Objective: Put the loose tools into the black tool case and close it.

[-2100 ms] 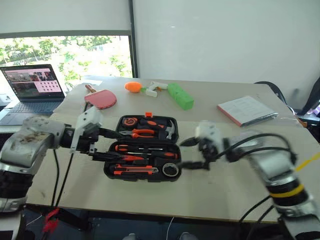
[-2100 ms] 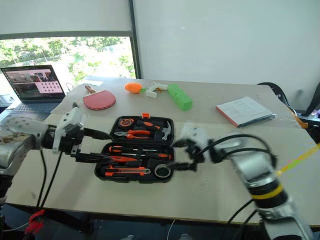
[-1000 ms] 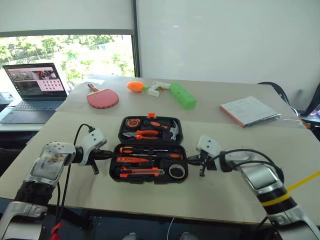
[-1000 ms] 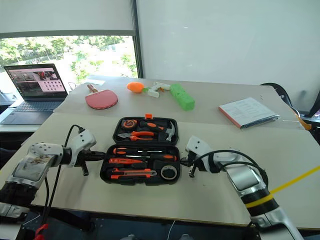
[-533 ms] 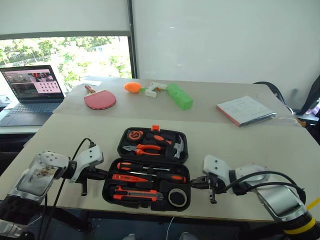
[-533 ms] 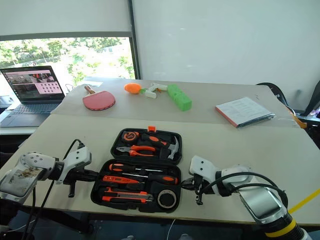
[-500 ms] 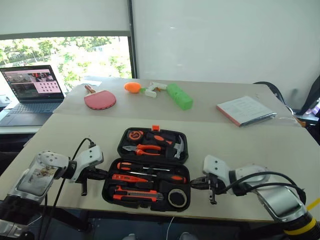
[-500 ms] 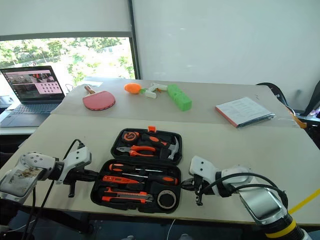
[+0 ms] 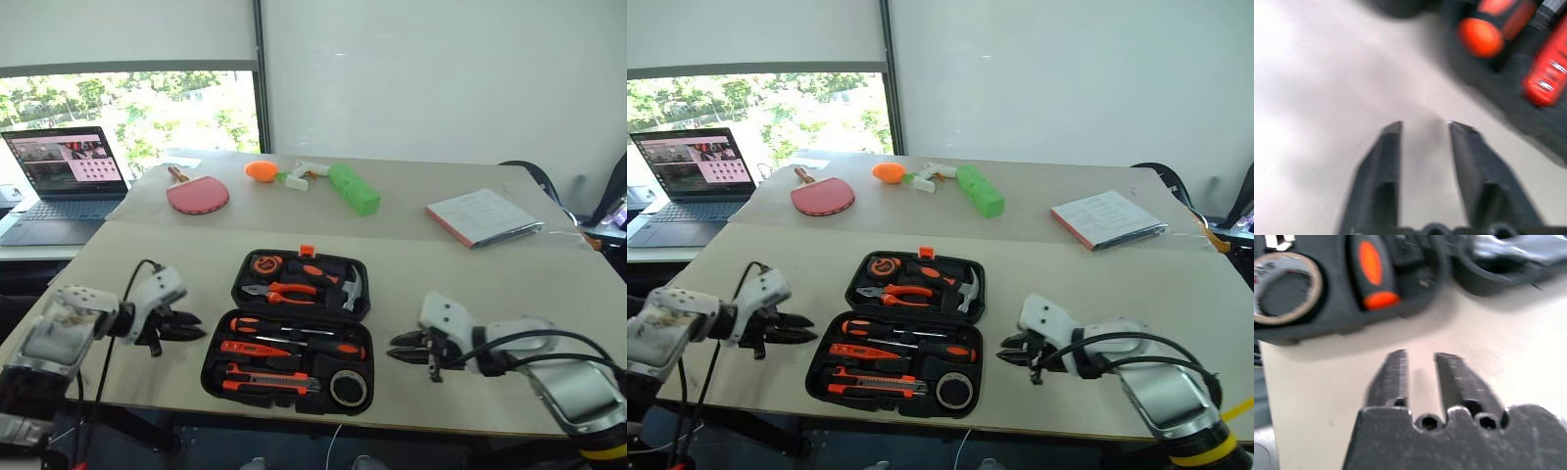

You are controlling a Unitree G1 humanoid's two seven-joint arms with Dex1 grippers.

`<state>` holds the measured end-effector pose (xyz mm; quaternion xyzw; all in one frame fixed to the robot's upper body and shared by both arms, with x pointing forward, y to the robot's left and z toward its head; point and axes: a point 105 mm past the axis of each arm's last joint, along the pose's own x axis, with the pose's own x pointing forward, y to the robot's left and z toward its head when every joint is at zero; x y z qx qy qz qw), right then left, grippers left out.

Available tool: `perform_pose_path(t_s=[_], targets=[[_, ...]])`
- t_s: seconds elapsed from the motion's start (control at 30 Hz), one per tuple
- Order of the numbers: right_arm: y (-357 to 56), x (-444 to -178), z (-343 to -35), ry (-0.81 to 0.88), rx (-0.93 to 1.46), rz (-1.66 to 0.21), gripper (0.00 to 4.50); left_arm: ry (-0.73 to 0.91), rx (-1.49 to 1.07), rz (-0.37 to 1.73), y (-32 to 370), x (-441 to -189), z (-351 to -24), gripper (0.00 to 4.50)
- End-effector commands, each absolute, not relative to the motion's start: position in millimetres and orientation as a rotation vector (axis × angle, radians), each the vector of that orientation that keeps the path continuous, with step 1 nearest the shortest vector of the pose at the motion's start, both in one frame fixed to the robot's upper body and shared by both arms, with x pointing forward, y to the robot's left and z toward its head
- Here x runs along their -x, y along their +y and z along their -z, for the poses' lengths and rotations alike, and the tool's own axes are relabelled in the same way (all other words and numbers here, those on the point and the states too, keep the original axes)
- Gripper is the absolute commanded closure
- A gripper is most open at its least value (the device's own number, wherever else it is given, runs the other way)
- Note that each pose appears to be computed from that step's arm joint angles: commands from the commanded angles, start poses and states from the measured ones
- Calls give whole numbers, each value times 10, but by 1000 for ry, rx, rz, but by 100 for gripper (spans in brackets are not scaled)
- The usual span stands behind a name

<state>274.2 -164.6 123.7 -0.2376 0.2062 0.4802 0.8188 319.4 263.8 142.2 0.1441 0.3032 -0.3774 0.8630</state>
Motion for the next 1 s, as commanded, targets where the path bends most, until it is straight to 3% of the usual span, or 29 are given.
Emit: perform_pose_path(t_s=[0.03,0.17,0.37,0.43,0.57,0.6,1.0], targets=[[-1766,-2954,-1499,403,335,-891,175,611,-93,740,2558,-3280,-1722,114],[-1770,-3152,-1610,437,127,-807,175,653,73,715,2327,-3406,-1813,114],[-1643,-3308,-1612,506,-46,-769,175,689,95,626,2267,-3636,-1738,114],[-1601,-3351,-1616,514,-87,-764,226,701,67,615,2286,-3667,-1687,109],[-1539,-3417,-1609,523,-114,-752,341,715,36,622,2295,-3697,-1628,212],[-1516,-3420,-1604,527,-121,-755,379,719,33,637,2270,-3698,-1621,256],[-1378,-3383,-1518,570,-137,-781,379,726,55,676,2146,-3765,-1595,256]])
